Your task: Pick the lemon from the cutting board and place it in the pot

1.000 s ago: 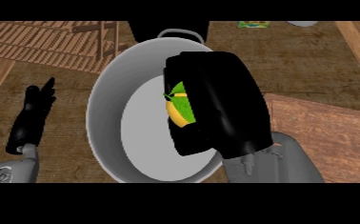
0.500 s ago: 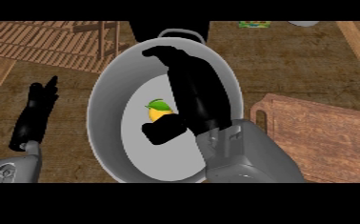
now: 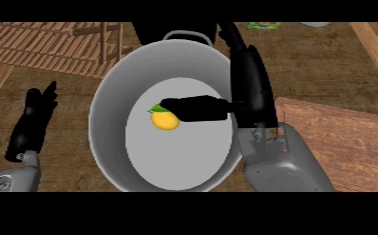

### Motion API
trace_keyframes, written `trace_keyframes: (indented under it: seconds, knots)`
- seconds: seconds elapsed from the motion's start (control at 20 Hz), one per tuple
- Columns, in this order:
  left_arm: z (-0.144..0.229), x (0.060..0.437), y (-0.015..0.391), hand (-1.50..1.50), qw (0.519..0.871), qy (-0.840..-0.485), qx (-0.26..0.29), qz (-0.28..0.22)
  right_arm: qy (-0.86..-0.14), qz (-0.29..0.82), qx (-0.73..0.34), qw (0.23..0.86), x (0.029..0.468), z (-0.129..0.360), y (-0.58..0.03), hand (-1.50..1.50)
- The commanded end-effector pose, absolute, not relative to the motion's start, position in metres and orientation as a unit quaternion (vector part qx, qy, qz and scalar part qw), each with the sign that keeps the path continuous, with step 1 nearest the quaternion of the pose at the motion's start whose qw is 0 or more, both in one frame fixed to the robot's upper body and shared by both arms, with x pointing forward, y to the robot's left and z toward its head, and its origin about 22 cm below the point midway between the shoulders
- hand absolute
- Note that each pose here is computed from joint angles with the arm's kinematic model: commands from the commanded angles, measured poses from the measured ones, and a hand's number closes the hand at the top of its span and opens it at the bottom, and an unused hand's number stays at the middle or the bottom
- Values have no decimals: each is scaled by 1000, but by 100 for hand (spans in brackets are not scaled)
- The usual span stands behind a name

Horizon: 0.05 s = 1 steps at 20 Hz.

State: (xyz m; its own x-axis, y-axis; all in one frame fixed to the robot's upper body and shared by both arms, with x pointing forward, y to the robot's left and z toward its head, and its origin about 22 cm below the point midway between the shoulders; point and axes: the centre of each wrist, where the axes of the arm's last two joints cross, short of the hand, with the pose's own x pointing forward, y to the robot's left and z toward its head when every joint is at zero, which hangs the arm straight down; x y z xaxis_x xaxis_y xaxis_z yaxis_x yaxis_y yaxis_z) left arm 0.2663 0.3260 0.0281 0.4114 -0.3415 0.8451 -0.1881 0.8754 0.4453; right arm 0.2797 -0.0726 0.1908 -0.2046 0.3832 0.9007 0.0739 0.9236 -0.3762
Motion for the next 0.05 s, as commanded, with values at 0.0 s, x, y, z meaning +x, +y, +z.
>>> trace_keyframes:
  seconds: [0.0]
  knots:
    - [38, 261, 342, 0, 803, -541, 245, -50, -774, 55, -152, 612, 281, 192, -116, -150]
